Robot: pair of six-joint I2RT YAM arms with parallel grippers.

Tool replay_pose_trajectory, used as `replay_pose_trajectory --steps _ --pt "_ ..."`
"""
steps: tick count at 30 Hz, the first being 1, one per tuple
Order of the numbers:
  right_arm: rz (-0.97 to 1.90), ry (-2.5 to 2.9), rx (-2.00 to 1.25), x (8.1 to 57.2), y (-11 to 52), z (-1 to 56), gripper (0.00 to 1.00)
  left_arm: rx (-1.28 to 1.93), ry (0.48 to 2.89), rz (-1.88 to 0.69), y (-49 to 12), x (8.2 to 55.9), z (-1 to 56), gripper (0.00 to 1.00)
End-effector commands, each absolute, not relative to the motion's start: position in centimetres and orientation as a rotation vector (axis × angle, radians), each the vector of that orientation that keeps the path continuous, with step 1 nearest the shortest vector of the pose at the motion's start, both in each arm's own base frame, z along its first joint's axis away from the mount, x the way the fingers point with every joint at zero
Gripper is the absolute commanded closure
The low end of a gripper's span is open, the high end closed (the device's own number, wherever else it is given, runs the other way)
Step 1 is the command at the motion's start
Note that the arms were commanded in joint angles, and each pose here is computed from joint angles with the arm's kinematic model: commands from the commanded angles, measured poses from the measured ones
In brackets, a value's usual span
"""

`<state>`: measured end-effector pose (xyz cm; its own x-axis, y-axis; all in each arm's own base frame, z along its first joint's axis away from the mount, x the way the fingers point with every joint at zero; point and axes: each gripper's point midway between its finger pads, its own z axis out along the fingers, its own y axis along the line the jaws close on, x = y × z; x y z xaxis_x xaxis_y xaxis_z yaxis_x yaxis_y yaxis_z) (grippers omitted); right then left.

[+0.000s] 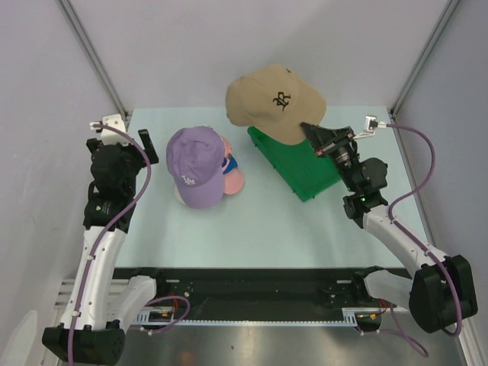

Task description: Stack the hats

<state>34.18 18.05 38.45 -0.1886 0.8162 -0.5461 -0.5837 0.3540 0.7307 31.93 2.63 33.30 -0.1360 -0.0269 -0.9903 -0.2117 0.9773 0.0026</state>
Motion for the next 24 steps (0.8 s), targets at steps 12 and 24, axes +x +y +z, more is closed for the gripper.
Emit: replay_pose_trajectory --steps 12,24 --pt "1.696 1.136 0.120 31.9 33.6 42.8 1.00 -0.252 1.622 0.164 3.5 31.1 35.0 0.00" --pt "1.649 1.311 0.179 33.3 36.0 36.2 1.00 -0.242 1.622 0.146 3.1 31.1 35.1 0.00"
